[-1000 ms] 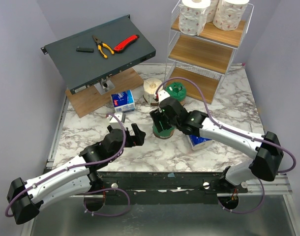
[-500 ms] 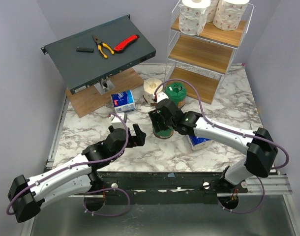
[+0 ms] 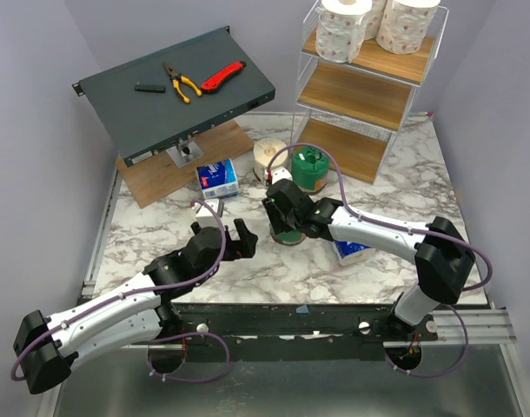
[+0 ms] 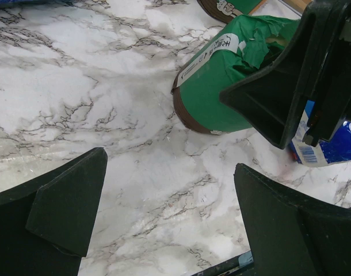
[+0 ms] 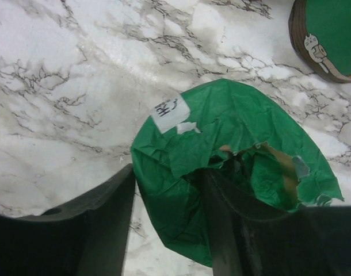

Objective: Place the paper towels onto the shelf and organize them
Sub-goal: Pick up the paper towel from the center of the board, then place the paper towel on the shelf.

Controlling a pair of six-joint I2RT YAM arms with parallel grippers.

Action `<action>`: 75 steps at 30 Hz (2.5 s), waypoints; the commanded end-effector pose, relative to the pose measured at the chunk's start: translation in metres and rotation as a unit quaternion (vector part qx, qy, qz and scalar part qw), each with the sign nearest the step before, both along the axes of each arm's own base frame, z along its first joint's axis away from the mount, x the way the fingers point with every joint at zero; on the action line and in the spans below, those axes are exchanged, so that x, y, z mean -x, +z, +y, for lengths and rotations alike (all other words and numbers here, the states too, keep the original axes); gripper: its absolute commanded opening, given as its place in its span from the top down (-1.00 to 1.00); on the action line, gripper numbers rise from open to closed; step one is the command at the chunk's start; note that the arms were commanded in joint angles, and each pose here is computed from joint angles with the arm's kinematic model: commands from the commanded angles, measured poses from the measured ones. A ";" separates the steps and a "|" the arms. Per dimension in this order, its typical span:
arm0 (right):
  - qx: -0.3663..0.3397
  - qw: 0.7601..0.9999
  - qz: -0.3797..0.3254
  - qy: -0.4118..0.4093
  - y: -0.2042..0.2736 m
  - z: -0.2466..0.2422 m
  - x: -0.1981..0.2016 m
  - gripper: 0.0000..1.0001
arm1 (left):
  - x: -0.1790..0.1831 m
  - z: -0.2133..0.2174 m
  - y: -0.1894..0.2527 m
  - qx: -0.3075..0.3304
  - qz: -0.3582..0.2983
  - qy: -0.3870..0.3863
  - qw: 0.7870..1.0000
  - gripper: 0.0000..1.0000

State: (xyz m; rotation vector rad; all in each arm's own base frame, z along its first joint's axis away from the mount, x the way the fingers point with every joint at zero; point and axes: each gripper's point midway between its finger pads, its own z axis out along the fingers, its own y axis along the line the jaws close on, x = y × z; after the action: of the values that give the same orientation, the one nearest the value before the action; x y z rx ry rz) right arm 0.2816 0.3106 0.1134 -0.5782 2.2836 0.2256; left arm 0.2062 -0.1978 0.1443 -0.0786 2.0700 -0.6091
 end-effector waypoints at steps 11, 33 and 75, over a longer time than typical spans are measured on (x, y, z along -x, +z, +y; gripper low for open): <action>0.035 0.996 -0.072 -0.049 0.068 -0.029 -0.019 0.39 | -0.005 0.004 0.015 -0.001 -0.018 0.009 1.000 -0.94; -0.061 0.932 -0.269 -0.234 0.275 -0.110 -0.148 0.40 | -0.060 -0.037 0.193 0.124 -0.232 0.003 0.965 -0.94; -0.062 0.900 -0.313 -0.297 0.285 -0.145 -0.214 0.37 | -0.247 -0.193 0.216 0.186 -0.364 -0.085 0.909 -0.82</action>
State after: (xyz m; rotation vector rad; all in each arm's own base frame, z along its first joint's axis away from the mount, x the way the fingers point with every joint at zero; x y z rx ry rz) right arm 0.4859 0.1745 0.3885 0.0855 1.7412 -0.1060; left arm 0.4427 -0.3844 0.3703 0.0934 1.1835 -0.9852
